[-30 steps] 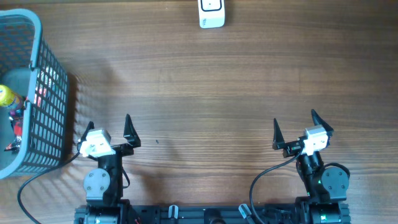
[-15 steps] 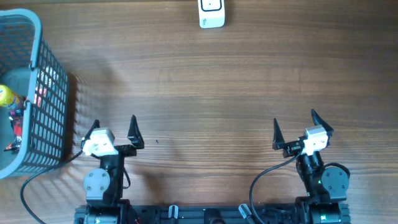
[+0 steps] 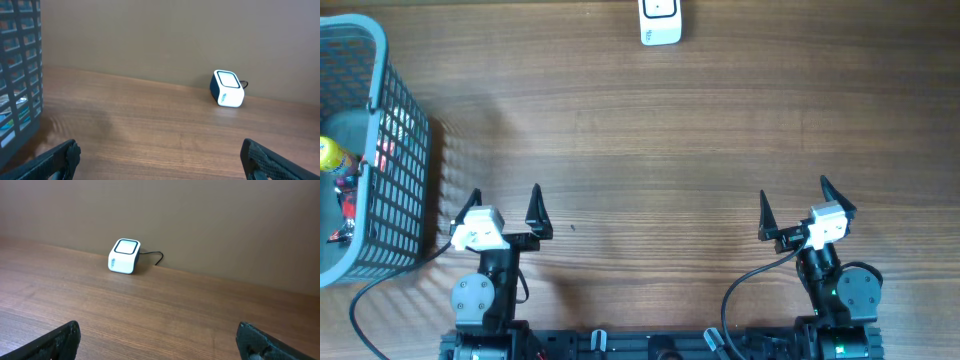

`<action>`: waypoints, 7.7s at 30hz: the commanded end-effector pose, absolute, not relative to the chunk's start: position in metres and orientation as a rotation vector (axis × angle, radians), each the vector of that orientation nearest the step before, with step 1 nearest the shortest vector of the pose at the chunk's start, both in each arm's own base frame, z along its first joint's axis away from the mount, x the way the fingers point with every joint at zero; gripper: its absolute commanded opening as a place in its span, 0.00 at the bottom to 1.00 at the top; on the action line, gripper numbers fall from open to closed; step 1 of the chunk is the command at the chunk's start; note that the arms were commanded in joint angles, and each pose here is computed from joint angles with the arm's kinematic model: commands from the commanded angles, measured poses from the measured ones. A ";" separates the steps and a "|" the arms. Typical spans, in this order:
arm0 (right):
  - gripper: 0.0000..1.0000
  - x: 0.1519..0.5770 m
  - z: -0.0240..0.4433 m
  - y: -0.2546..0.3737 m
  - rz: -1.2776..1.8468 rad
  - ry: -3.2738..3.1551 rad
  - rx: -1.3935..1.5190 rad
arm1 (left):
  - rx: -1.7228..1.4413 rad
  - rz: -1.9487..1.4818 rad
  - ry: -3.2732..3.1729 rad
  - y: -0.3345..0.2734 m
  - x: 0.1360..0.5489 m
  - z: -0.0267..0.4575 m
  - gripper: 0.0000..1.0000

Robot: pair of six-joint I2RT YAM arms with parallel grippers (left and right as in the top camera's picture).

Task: Scan the item barcode

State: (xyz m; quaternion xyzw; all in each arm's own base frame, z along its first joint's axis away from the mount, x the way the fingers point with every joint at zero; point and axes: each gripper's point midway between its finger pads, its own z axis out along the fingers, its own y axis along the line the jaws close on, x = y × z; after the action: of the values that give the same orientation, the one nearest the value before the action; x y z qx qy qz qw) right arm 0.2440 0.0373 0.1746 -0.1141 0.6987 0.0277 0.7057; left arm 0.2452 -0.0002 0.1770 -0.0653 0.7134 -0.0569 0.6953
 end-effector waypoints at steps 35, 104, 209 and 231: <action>1.00 0.244 0.177 0.035 0.064 1.544 -0.229 | -0.189 -0.322 1.748 -0.021 0.283 0.368 1.00; 1.00 0.244 0.177 0.035 0.064 1.544 -0.229 | -1.852 0.322 1.845 0.381 0.343 0.064 1.00; 1.00 0.244 0.177 0.035 0.064 1.544 -0.229 | -1.701 0.251 1.690 0.373 0.354 0.169 0.45; 1.00 0.244 0.177 0.035 0.064 1.544 -0.229 | -1.243 -0.380 1.388 0.247 0.338 0.417 0.47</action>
State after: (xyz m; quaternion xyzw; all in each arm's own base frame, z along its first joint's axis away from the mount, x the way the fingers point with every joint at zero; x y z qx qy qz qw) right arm 0.2441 0.0361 0.1749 -0.1117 0.6987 0.0252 0.7062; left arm 0.3331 0.2824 0.3824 -0.5652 0.6025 -0.0693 0.5592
